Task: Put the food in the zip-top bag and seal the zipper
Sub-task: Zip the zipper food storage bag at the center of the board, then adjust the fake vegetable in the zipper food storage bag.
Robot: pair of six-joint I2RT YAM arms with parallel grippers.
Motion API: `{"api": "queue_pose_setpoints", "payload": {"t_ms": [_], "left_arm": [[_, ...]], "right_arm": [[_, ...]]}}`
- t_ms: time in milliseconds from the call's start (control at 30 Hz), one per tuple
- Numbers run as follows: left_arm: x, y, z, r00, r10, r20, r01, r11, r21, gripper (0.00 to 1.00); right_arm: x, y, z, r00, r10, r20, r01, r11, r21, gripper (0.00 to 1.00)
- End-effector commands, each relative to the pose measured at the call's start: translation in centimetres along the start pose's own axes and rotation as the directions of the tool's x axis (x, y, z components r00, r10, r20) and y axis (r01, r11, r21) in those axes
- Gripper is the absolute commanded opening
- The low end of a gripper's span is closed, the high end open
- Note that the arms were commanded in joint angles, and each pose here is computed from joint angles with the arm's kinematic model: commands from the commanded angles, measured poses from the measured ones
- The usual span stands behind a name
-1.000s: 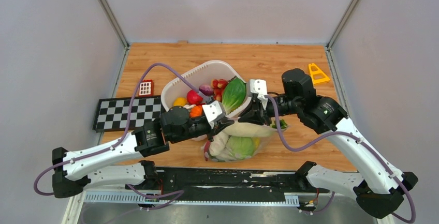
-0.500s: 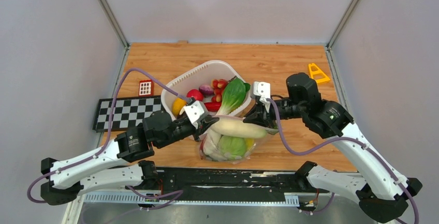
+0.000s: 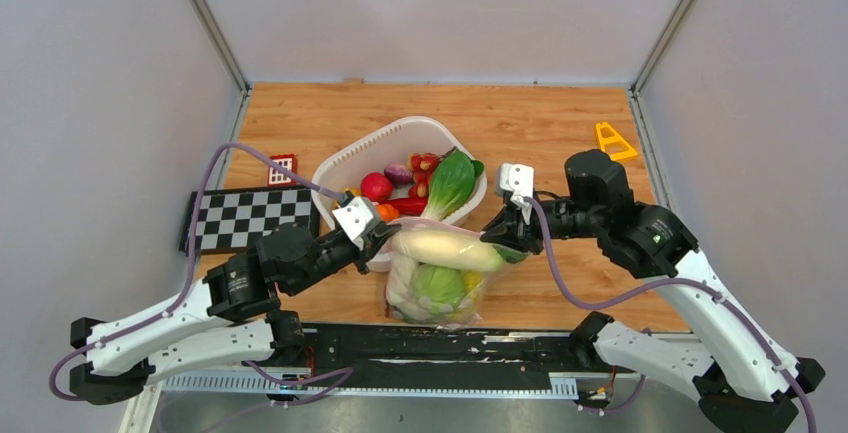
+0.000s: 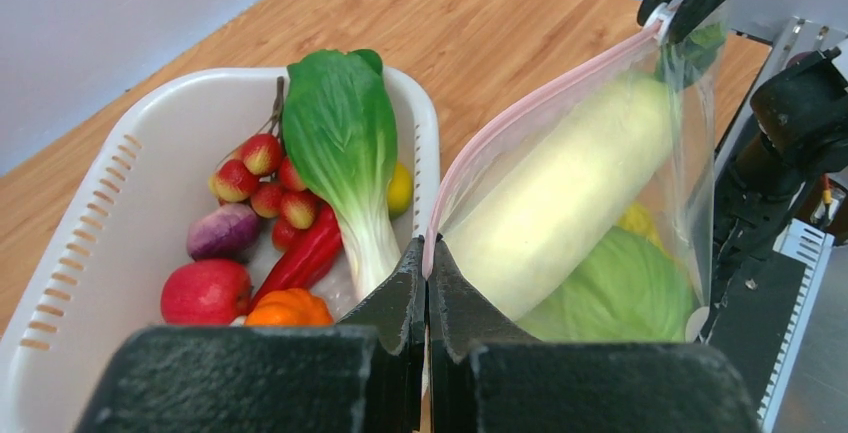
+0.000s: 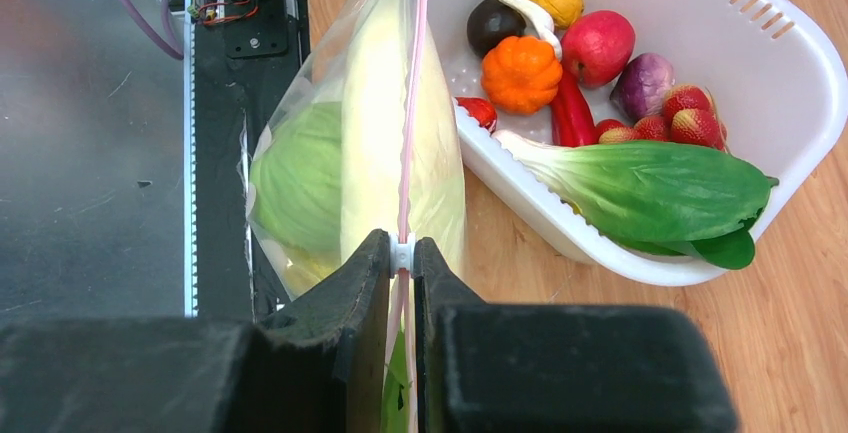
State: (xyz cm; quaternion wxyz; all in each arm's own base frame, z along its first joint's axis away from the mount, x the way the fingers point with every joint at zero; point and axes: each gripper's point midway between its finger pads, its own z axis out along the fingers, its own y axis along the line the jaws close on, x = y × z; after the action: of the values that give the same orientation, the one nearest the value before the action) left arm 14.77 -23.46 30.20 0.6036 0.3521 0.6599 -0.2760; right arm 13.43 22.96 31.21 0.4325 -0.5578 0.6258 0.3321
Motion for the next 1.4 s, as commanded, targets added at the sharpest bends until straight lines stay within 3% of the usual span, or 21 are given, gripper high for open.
{"api": "queue_pose_setpoints", "payload": {"t_ms": [0,167,300,400,633,900,1200,1367], "left_arm": [[-1.2,1.9,-0.1,1.000,0.000,0.025,0.002,0.996,-0.091,0.07],[-4.2,0.3,1.3,0.999,0.030,0.030,-0.030,0.999,-0.012,0.61],[-7.2,-0.3,1.8,0.993,0.111,0.033,-0.113,0.993,0.041,0.86],[-7.6,-2.4,3.2,0.985,0.171,-0.007,-0.168,0.973,0.161,0.89],[-4.3,-6.5,6.3,0.957,0.248,-0.148,-0.176,0.908,0.380,0.88],[-3.1,-7.6,6.0,0.955,0.242,-0.173,-0.145,0.887,0.439,0.84],[-1.7,-7.2,7.5,0.943,0.249,-0.219,-0.143,0.902,0.408,0.44],[-1.8,-7.0,7.4,0.955,0.221,-0.200,-0.132,0.915,0.381,0.10]], "right_arm": [[-1.2,0.3,-0.8,0.999,0.007,0.038,-0.008,1.000,0.009,0.00],[-2.1,0.5,-0.2,0.998,0.015,0.056,-0.013,0.999,-0.041,0.00],[-2.1,0.3,0.2,0.999,0.006,0.046,-0.004,0.999,-0.045,0.00],[-2.3,0.2,0.2,0.999,-0.004,0.048,0.007,0.999,-0.052,0.00],[-3.0,0.2,0.1,0.998,-0.022,0.063,0.026,0.998,-0.055,0.00],[-3.2,0.3,0.0,0.997,-0.024,0.074,0.029,0.998,-0.055,0.00],[-3.8,0.8,-0.5,0.992,-0.044,0.116,0.051,0.997,-0.059,0.00],[-3.8,0.9,-0.5,0.993,-0.021,0.117,0.028,0.998,-0.058,0.00]]}}
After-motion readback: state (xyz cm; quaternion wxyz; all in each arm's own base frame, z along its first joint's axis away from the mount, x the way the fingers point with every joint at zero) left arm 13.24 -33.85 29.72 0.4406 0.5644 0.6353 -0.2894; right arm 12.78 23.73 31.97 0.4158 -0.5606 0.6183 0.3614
